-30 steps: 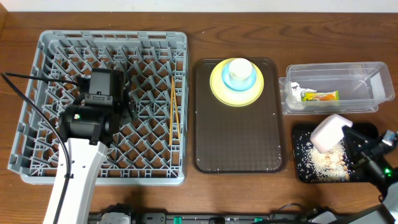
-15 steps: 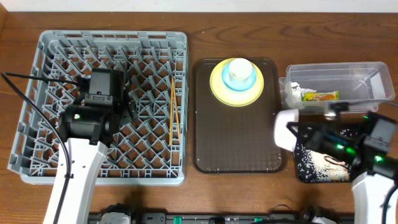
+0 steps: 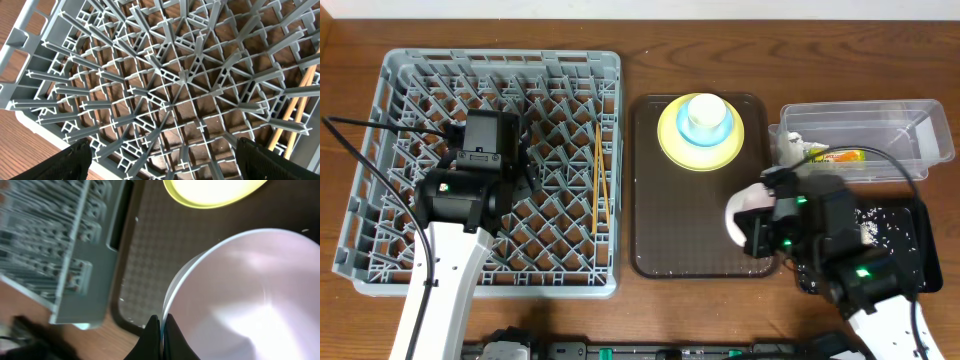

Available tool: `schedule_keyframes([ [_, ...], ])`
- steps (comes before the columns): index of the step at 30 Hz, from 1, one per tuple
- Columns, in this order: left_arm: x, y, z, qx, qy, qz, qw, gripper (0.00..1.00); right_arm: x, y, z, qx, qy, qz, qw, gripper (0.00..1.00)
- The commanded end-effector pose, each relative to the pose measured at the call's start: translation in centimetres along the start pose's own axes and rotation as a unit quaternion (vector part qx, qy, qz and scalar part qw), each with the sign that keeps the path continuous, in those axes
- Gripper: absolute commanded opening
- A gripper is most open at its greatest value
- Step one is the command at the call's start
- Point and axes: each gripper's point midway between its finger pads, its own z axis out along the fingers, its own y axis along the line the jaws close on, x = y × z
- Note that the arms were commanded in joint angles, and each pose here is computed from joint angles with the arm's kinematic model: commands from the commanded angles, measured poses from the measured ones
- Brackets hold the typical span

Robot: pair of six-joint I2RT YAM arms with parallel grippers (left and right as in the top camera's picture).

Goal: Sort waste into correct bins and load items into the dishwasher rack
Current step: 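Lower the pink bowl onto the brown tray and open the right gripper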

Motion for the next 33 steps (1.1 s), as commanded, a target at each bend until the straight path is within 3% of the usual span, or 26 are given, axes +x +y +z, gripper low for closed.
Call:
schedule_keyframes([
  [1, 0.1, 0.5, 0.2, -0.013, 0.001, -0.002, 1.000, 0.93, -0.5, -0.4, 1.0, 0.059, -0.011, -0.023, 0.998, 0.01],
  [8, 0.1, 0.5, 0.2, -0.013, 0.001, -0.002, 1.000, 0.93, 1.2, -0.1, 4.7, 0.106, 0.026, -0.049, 0.993, 0.01],
  [19, 0.1, 0.5, 0.2, -0.013, 0.001, -0.002, 1.000, 0.93, 4.3, 0.7, 9.5, 0.113, 0.090, -0.080, 0.986, 0.01],
  [33, 0.1, 0.5, 0.2, -0.013, 0.001, -0.002, 1.000, 0.93, 5.1, 0.8, 10.2, 0.113, 0.105, -0.086, 0.984, 0.01],
])
